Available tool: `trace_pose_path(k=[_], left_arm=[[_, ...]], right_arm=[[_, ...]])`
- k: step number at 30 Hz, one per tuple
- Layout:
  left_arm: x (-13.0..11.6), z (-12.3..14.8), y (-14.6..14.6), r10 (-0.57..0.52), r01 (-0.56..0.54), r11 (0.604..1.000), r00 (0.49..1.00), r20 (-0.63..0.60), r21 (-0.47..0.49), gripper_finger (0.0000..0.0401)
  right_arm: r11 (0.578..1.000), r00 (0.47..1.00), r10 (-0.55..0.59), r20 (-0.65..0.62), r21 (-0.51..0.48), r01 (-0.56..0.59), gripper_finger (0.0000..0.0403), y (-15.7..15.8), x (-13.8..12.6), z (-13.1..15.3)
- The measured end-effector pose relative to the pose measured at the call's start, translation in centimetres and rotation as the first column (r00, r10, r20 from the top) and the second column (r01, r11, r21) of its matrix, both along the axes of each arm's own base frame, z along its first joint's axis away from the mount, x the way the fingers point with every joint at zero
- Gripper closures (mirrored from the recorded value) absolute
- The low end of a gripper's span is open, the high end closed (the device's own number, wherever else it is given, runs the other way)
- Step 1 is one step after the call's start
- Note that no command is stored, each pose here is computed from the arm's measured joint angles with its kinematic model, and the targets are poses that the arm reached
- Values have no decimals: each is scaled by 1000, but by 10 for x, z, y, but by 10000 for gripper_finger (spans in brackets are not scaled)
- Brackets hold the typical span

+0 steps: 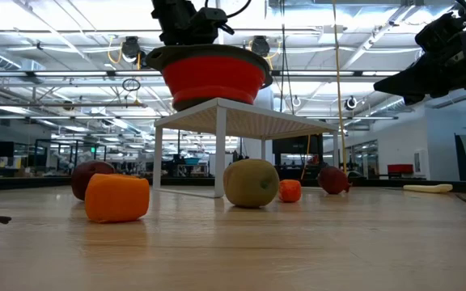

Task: Pick & Place Fruit
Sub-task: Put the mango into the red strainer bowl on the shelf, then put the pomegranate into the red strainer bowl on the shelf

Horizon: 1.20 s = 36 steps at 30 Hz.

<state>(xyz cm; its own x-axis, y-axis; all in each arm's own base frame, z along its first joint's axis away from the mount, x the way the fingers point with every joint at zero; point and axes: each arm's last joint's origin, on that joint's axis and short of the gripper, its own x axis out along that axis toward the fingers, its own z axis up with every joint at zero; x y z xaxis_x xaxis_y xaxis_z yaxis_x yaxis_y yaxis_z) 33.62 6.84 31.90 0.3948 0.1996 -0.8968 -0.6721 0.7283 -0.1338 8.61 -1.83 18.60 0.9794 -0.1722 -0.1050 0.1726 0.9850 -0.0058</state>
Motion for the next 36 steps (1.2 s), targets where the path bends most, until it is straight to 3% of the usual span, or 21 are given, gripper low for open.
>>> trace_pose_path(k=[10,15,25,36], left_arm=[[0,0,0,-13,13,1000,1000,1,8,109],[-2,2,3,-31,31,999,1000,-1,30,105],[-8,55,12,19,-26,998,991,135,49,147],[-17,103,-16,52,-51,999,968,247,-8,224]], right_arm=[[1000,1000,0,0,0,0,403,0,0,0],[1000,1000,0,0,0,0,403,0,0,0],[1000,1000,0,1,0,0,403,0,0,0],[1000,1000,0,1,0,0,403,0,0,0]])
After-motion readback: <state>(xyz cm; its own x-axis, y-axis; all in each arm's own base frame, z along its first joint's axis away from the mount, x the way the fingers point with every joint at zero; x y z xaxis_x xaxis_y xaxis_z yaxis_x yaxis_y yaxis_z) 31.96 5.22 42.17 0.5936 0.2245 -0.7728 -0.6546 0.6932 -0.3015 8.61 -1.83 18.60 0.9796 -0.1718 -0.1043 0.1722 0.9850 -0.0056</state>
